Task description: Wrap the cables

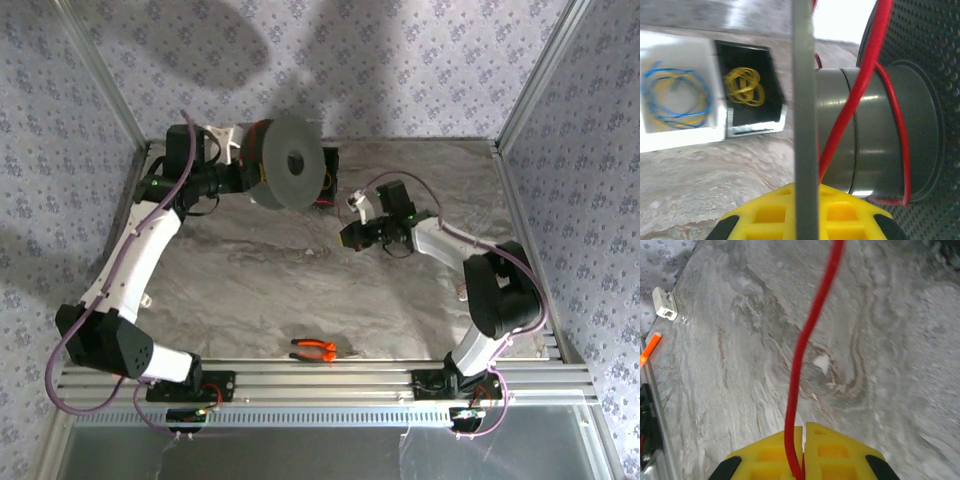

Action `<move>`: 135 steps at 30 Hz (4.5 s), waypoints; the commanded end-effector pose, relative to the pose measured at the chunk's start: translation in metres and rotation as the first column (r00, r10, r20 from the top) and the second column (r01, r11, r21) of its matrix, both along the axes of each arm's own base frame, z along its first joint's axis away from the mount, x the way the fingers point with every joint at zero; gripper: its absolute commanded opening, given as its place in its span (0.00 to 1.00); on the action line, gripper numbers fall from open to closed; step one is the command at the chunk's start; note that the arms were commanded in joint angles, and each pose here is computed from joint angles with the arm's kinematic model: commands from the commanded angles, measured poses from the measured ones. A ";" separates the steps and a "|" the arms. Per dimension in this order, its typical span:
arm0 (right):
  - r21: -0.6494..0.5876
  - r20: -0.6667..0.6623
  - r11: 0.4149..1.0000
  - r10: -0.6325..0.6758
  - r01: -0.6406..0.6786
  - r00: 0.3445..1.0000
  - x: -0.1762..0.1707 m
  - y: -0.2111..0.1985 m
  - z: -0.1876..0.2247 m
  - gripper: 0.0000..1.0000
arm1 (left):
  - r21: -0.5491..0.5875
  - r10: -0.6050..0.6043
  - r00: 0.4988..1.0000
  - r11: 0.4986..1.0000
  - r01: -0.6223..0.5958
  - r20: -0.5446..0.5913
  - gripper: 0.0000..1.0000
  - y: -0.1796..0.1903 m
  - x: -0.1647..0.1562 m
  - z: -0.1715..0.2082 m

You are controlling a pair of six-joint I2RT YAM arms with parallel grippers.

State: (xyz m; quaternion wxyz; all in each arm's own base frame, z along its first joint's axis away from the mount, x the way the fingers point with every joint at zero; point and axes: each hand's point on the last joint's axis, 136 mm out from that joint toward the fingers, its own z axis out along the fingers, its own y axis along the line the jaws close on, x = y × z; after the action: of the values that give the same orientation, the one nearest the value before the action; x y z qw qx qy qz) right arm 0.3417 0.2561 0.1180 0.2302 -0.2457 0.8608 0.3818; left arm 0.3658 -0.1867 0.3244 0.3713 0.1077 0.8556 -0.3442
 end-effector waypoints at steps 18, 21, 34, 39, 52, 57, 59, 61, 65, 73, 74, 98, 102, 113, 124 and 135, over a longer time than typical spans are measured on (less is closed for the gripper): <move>0.119 -0.042 0.980 -0.155 0.159 0.987 0.078 -0.063 0.089 0.00 | 0.599 -0.414 0.845 0.598 0.533 -0.339 0.00 0.005 -0.126 -0.091; 0.134 0.011 0.981 -0.144 0.141 0.989 0.075 -0.056 0.120 0.00 | 0.659 -0.343 0.863 0.558 0.504 -0.370 0.00 0.004 -0.106 -0.113; 0.205 0.256 0.979 -0.029 -0.025 0.966 0.038 0.005 0.254 0.00 | 0.799 -0.115 0.917 0.457 0.391 -0.383 0.00 -0.017 -0.043 -0.154; 0.200 0.311 0.973 0.045 -0.111 0.949 0.011 0.050 0.267 0.00 | 0.802 -0.025 0.941 0.515 0.302 -0.338 0.00 -0.028 -0.013 -0.157; 0.150 0.361 0.962 0.161 -0.228 0.919 -0.056 0.121 0.249 0.00 | 0.623 0.109 0.964 0.779 0.070 -0.243 0.00 -0.029 0.042 -0.140; 0.128 0.368 0.953 0.211 -0.274 0.905 -0.081 0.142 0.238 0.00 | 0.515 0.179 0.969 0.855 -0.067 -0.172 0.00 -0.020 0.056 -0.116; 0.107 0.367 0.953 0.226 -0.282 0.902 -0.087 0.148 0.231 0.00 | 0.472 0.216 0.967 0.872 -0.127 -0.138 0.00 -0.014 0.060 -0.105; 0.088 0.369 0.959 0.221 -0.271 0.903 -0.089 0.151 0.224 0.00 | 0.432 0.252 0.962 0.883 -0.183 -0.107 0.00 -0.008 0.064 -0.094; 0.053 0.371 0.969 0.204 -0.240 0.906 -0.090 0.150 0.206 0.00 | 0.294 0.324 0.946 0.907 -0.303 -0.027 0.00 0.002 0.069 -0.061; -0.043 0.403 0.999 0.036 -0.020 0.914 -0.066 0.119 0.156 0.00 | -0.051 0.424 0.905 0.905 -0.422 0.036 0.00 0.020 0.058 0.003; -0.051 0.418 0.998 -0.002 0.025 0.909 -0.061 0.112 0.149 0.00 | -0.083 0.426 0.904 0.903 -0.422 0.040 0.00 0.021 0.055 0.009; -0.249 0.746 0.703 -0.299 0.666 0.595 -0.005 0.028 0.052 0.00 | -0.538 0.413 0.908 0.751 -0.383 -0.070 0.00 0.026 0.021 0.063; -0.303 0.751 0.655 -0.283 0.692 0.597 0.000 0.020 0.042 0.00 | -0.607 0.375 0.923 0.714 -0.349 -0.090 0.00 0.024 0.020 0.073; -0.375 0.745 0.593 -0.264 0.713 0.612 0.007 -0.009 0.034 0.00 | -0.706 0.301 0.947 0.646 -0.288 -0.111 0.00 0.023 0.016 0.095; -0.398 0.698 0.599 -0.294 0.695 0.653 0.010 -0.034 0.024 0.00 | -0.713 0.292 0.952 0.648 -0.267 -0.091 0.00 0.027 0.010 0.103; -0.410 0.628 0.605 -0.355 0.682 0.693 0.016 -0.068 0.007 0.00 | -0.721 0.276 0.958 0.649 -0.241 -0.072 0.00 0.030 0.004 0.110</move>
State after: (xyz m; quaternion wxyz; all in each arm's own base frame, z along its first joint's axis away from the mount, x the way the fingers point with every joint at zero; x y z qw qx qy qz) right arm 0.3657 0.2963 0.2341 0.5853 -0.1411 0.7884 0.1264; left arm 0.3468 -0.2222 0.2739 0.2139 -0.1743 0.8055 -0.5244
